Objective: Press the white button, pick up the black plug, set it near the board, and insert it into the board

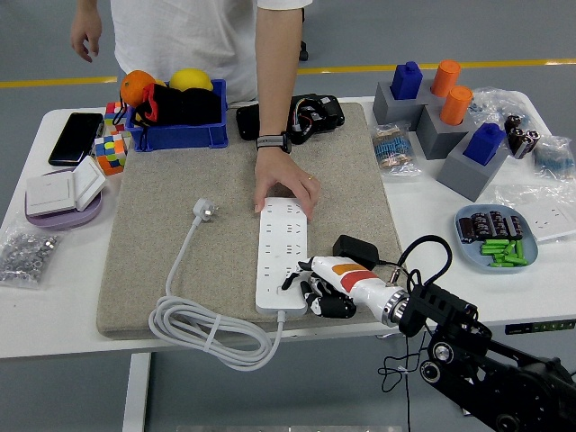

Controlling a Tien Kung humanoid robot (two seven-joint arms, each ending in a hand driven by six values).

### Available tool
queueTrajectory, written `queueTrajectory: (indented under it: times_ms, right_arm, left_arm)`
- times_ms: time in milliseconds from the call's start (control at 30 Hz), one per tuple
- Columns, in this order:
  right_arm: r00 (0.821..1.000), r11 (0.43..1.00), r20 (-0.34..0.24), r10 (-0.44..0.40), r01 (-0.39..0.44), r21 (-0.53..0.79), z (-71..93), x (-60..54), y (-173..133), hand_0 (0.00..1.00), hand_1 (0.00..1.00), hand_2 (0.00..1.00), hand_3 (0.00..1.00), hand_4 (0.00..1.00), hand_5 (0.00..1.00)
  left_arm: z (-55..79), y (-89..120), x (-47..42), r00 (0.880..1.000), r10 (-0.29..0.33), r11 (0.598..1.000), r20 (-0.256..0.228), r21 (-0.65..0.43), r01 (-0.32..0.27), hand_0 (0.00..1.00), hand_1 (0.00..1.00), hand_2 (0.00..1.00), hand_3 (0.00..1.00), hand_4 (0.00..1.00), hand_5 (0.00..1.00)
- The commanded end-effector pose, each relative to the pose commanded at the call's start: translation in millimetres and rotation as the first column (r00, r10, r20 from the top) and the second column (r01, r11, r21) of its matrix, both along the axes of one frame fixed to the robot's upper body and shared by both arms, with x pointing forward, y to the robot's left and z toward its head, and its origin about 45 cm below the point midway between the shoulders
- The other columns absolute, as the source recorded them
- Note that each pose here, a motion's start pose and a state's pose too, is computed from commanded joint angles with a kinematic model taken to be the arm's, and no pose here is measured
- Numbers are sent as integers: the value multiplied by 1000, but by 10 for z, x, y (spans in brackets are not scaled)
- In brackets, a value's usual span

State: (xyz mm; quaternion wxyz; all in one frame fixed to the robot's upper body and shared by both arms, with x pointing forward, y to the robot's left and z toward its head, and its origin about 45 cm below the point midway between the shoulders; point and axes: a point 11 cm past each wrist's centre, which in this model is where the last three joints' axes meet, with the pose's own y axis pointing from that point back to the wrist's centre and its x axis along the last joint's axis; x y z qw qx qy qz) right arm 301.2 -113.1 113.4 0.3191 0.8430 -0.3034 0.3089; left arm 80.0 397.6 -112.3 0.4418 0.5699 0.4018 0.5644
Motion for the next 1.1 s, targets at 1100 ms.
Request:
queueTrajectory:
  times_ms: [1100]
  right_arm:
    - [886, 845, 321, -335, 132, 519, 1462, 208, -818, 262, 227, 287, 603, 468, 2]
  left_arm:
    - [-8, -24, 1, 1000, 15, 1000, 9, -6, -15, 468, 495, 501, 574, 563, 276]
